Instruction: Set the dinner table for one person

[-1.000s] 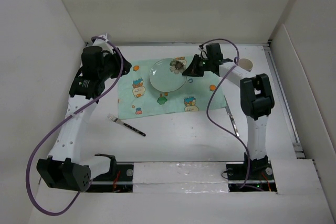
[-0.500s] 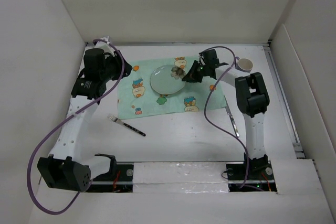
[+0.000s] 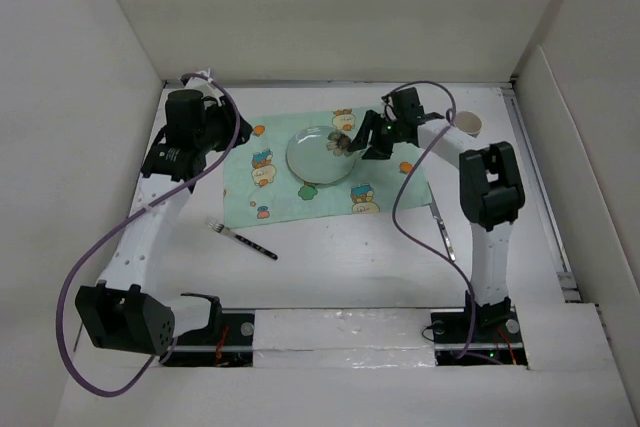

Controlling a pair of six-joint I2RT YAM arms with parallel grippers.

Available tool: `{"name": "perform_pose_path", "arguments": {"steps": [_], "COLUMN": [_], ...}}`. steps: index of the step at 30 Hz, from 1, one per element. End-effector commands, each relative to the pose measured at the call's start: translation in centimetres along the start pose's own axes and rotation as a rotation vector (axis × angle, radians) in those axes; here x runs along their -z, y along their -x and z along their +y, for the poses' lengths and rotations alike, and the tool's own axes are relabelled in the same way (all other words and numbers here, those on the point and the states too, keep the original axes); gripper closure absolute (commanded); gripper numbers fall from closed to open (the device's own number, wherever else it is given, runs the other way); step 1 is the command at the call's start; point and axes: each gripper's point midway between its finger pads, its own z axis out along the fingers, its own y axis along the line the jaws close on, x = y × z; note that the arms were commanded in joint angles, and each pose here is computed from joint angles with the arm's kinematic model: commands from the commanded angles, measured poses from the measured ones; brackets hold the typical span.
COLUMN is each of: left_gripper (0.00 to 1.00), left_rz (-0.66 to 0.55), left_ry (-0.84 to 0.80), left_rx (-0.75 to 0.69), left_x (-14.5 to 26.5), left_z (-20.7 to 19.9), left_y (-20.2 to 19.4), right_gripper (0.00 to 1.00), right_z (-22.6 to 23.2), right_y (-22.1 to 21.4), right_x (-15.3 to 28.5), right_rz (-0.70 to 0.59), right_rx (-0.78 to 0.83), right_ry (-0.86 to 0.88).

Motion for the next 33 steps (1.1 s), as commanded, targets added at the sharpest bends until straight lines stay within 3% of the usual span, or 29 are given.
{"name": "perform_pose_path", "arguments": {"steps": [1, 2, 5, 6, 11, 12, 13, 14, 15, 16, 17, 18, 24, 33], "left_gripper": [0.66, 0.74, 1.0, 1.0, 1.0, 1.0, 1.0, 0.96, 0.92, 0.89, 0.85, 0.8, 0.74, 0.73], "left_rz": [-0.075, -0.069, -0.051, -0.044, -0.006, 0.0, 0.0, 0.004, 0.004, 0.009, 0.008, 0.01, 0.004, -0.001], "left_ry": [-0.005, -0.003, 0.001, -0.004, -0.023, -0.031, -0.031, -0.044, -0.044, -0.047, -0.054, -0.058, -0.058, -0.051], "left_rx": [-0.029, -0.028, -0.027, -0.025, -0.015, -0.015, -0.015, -0.012, -0.012, -0.008, -0.006, -0.001, -0.001, -0.006], "left_x": [0.7, 0.6, 0.1, -0.1, -1.1, -1.3, -1.4, -1.6, -1.6, -1.6, -1.7, -1.8, -1.8, -1.8], "left_z": [-0.6, -0.5, -0.2, -0.2, 0.0, -0.1, -0.1, -0.3, -0.3, -0.4, -0.5, -0.5, -0.4, -0.2], "left_y": [2.7, 2.5, 1.8, 1.5, 0.1, 0.0, 0.0, 0.0, 0.0, -0.2, -0.2, -0.3, -0.5, -0.4], "right_gripper": [0.37, 0.39, 0.93, 1.0, 1.0, 1.0, 1.0, 0.85, 0.84, 0.77, 0.62, 0.59, 0.56, 0.56], "right_z": [3.1, 2.0, -1.2, -3.1, -9.2, -9.7, -9.7, -12.0, -12.1, -13.5, -15.4, -15.4, -20.9, -22.9], "right_y": [3.4, 2.5, 2.1, 2.8, 6.3, 9.0, 9.1, 11.2, 11.2, 11.1, 11.4, 12.4, 12.7, 14.2], "right_x": [7.6, 8.4, 12.5, 13.8, 21.1, 24.1, 24.1, 27.4, 27.4, 28.2, 28.0, 28.6, 28.3, 25.4], "right_rz": [-0.155, -0.15, -0.236, -0.297, -0.512, -0.63, -0.631, -0.728, -0.729, -0.72, -0.707, -0.718, -0.649, -0.572], "right_rx": [0.15, 0.151, 0.175, 0.157, -0.005, -0.012, -0.012, -0.061, -0.062, -0.092, -0.122, -0.136, -0.228, -0.225], "right_ry": [0.02, -0.004, -0.121, -0.207, -0.364, -0.472, -0.473, -0.673, -0.675, -0.735, -0.799, -0.794, -0.888, -0.844]}}
